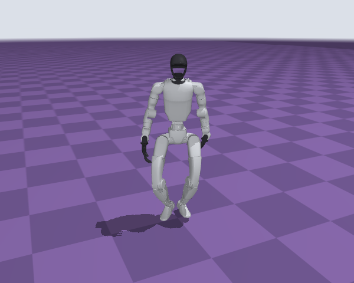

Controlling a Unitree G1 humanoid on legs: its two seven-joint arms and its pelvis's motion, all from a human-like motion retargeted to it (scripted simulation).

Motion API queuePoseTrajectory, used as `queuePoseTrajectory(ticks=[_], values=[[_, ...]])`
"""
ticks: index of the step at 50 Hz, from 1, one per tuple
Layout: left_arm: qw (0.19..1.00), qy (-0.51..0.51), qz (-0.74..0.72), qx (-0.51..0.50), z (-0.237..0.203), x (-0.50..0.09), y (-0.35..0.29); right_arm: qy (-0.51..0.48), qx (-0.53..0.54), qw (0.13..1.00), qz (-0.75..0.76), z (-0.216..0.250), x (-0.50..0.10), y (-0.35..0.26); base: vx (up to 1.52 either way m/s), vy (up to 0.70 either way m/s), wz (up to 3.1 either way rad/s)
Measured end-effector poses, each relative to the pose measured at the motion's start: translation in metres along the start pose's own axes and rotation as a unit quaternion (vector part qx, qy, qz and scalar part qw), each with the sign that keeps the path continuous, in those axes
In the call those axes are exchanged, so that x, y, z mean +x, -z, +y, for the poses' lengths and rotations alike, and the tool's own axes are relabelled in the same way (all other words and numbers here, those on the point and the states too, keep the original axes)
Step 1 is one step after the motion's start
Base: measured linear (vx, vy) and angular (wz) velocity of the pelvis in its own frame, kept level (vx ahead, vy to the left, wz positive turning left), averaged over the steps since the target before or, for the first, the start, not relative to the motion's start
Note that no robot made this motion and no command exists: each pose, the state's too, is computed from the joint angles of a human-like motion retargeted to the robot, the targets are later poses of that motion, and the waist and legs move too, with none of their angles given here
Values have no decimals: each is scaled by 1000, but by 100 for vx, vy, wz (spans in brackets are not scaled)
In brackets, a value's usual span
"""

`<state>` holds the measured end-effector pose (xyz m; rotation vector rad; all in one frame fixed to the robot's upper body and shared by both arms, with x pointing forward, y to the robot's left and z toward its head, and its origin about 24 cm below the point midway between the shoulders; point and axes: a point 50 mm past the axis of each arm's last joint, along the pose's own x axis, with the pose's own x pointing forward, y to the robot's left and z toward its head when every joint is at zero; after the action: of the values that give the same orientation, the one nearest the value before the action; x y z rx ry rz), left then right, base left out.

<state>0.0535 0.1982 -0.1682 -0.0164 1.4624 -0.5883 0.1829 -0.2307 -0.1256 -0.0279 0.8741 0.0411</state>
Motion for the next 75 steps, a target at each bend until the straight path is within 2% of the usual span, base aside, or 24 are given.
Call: queuePoseTrajectory(ticks=[10,15,20,25,31,40,45,52,60,65,70,75], values=[[985,-81,-144,52,36,-30,-105,47,158,979,117,-1,-23,76,15,3,15],[968,-95,-217,82,37,-50,-163,55,204,973,89,-6,-26,74,21,0,18],[955,-110,-256,101,38,-62,-183,62,178,981,53,-11,-22,58,28,-5,4],[953,-146,-251,88,47,-61,-171,75,134,987,37,-12,-15,42,32,-9,-52],[974,-151,-158,49,49,-40,-111,64,61,995,47,-4,-6,26,36,-2,-67],[998,-46,-18,-45,7,-2,1,29,-9,1000,-1,12,9,-15,48,8,-74],[998,-12,-6,-62,-13,7,20,18,-24,1000,1,16,8,-10,48,10,-17],[996,-59,-55,-27,9,-2,-19,13,-37,998,53,6,-1,17,45,14,13],[957,-188,-218,41,53,-49,-132,34,1,996,77,3,-10,41,43,5,61],[925,-214,-307,74,58,-81,-186,38,30,995,88,4,-14,52,44,-4,7],[930,-191,-306,76,51,-75,-186,37,42,993,101,5,-17,61,40,-6,20],[956,-158,-242,49,48,-52,-145,33,40,994,98,4,-15,56,35,-9,-1]])
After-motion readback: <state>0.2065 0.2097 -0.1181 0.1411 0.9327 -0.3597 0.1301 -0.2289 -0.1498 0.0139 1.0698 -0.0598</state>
